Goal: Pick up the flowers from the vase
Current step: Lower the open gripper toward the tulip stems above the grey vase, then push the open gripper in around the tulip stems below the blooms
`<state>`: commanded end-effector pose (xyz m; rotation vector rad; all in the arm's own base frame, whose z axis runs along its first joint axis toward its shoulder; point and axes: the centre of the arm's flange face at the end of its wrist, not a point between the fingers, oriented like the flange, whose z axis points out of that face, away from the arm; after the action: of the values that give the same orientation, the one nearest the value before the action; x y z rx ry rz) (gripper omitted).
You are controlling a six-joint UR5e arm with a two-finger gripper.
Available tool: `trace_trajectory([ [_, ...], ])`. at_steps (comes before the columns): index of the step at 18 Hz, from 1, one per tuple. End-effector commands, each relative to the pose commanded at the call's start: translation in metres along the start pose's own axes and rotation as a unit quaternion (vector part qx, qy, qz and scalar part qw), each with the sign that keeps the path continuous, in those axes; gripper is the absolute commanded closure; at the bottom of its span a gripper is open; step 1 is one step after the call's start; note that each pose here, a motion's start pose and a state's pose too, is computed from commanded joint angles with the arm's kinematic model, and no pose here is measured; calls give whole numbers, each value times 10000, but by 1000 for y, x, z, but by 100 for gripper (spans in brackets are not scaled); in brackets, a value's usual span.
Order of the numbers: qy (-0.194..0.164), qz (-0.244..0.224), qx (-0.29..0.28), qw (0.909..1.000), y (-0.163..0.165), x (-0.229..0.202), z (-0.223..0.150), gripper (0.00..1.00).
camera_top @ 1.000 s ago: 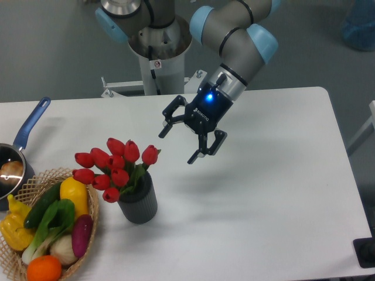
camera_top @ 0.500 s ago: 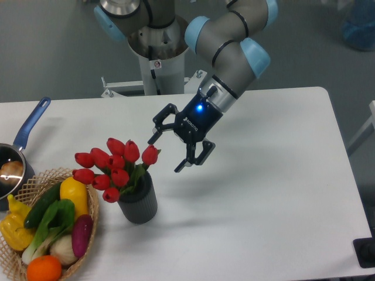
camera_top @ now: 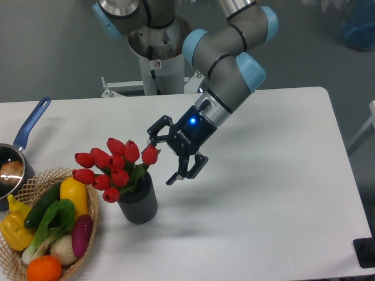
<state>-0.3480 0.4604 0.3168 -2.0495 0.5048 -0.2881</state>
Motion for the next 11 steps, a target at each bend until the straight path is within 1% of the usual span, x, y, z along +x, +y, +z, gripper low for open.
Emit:
trace_trajectory([
  [11, -4, 202, -8, 9998, -9, 0, 3, 0],
])
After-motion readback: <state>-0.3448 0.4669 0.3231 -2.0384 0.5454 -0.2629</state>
